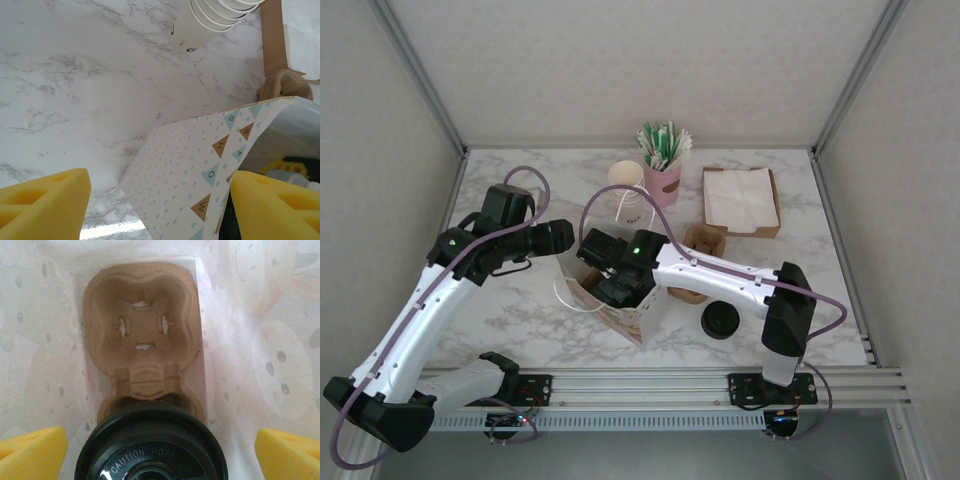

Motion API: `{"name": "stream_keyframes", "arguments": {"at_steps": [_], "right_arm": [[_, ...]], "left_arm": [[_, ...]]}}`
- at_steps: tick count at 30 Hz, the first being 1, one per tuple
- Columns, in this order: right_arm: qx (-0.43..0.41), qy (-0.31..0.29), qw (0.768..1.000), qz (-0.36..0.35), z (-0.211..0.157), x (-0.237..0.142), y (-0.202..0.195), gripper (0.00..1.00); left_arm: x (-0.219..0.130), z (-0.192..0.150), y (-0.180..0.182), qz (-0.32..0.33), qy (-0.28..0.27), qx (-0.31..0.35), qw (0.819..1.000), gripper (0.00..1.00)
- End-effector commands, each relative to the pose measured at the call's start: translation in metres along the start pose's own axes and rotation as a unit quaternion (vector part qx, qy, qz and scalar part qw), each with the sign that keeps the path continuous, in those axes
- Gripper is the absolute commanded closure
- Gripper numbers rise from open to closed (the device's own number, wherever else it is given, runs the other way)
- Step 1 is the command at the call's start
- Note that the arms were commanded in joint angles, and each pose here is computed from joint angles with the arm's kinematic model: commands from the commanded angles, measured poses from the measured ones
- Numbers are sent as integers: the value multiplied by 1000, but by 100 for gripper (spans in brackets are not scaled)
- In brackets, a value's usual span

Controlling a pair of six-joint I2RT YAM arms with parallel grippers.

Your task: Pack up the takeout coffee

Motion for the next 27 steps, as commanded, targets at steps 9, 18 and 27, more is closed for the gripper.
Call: {"name": "stream_keyframes", "arguments": {"at_steps": [9, 18, 27], "right_arm": [[17, -8, 1000, -14, 12, -11, -2, 1], [28, -12, 999, -10, 11, -24, -5, 1], [32, -13, 999, -2, 11, -36, -7, 1]], "left_arm": [[-13, 6, -3, 5, -21, -2, 1000, 27], [-13, 5, 0, 20, -20, 0, 1000, 27], [-13, 6, 0, 24, -21, -1, 999, 27]]}}
Point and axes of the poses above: each hand's point on the last joint's axis, 136 mm out from that joint toward the fingers, its own x axis out along the fingers, its own y axis along the line the jaws close on, z = x × y, the point moved 9 cm from there along -x, back along the fingers, and after that the axes turned 15 degrees about x, right-handed, at the moved point
